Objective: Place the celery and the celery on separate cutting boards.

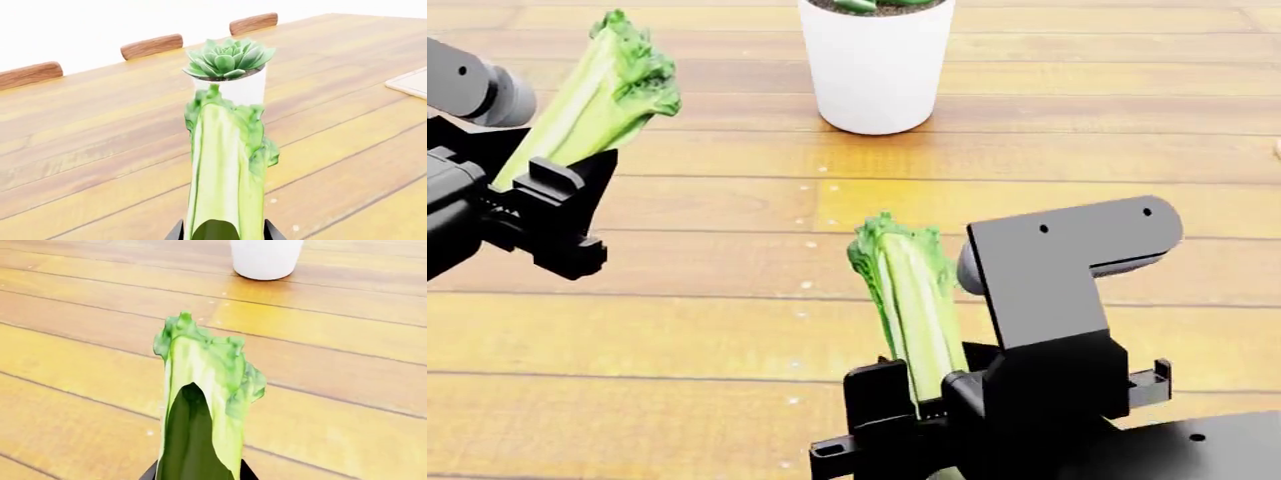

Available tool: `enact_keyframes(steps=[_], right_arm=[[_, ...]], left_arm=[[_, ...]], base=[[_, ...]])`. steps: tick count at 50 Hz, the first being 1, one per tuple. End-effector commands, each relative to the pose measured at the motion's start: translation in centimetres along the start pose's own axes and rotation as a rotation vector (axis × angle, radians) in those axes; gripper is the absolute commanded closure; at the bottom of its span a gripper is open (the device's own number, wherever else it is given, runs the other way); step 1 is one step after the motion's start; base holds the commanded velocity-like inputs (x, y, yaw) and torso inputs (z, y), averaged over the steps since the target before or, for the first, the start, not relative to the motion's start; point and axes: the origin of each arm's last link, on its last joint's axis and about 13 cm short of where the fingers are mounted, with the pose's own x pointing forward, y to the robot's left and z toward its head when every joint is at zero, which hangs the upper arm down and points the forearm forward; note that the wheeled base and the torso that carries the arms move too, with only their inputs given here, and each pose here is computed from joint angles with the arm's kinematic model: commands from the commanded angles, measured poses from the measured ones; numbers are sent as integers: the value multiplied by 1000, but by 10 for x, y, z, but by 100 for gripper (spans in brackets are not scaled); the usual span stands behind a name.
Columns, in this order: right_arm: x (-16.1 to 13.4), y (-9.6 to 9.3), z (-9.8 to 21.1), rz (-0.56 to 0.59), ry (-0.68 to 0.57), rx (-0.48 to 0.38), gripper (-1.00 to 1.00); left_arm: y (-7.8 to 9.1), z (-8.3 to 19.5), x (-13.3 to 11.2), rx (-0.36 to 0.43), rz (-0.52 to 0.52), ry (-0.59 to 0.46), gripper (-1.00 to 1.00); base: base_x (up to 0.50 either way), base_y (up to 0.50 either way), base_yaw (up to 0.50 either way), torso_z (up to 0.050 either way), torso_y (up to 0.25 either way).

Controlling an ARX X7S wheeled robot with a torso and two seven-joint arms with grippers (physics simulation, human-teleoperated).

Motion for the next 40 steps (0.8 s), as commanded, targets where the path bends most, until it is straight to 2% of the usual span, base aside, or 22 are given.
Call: enact_keyframes(steps=[1, 4, 8, 12, 40], right_arm=[[-3, -28, 6, -107, -162, 18, 100], [-4, -34, 9, -139, -171, -12, 100], [-4, -43, 14, -174, -184, 3, 100], [-5, -42, 14, -176, -189, -34, 100], [2, -51, 17, -197, -168, -36, 100]], left_arm=[[9, -5, -11, -37, 47, -48, 100], [10, -4, -18, -21, 58, -44, 100], [6, -12, -31, -10, 60, -42, 100], [7, -11, -33, -8, 63, -41, 100], [7, -14, -38, -13, 55, -36, 100]], base=[[0, 0, 0, 0, 0], [0, 0, 0, 0, 0], [0, 0, 0, 0, 0], [0, -140, 0, 0, 3], [0, -500, 0, 0, 1]])
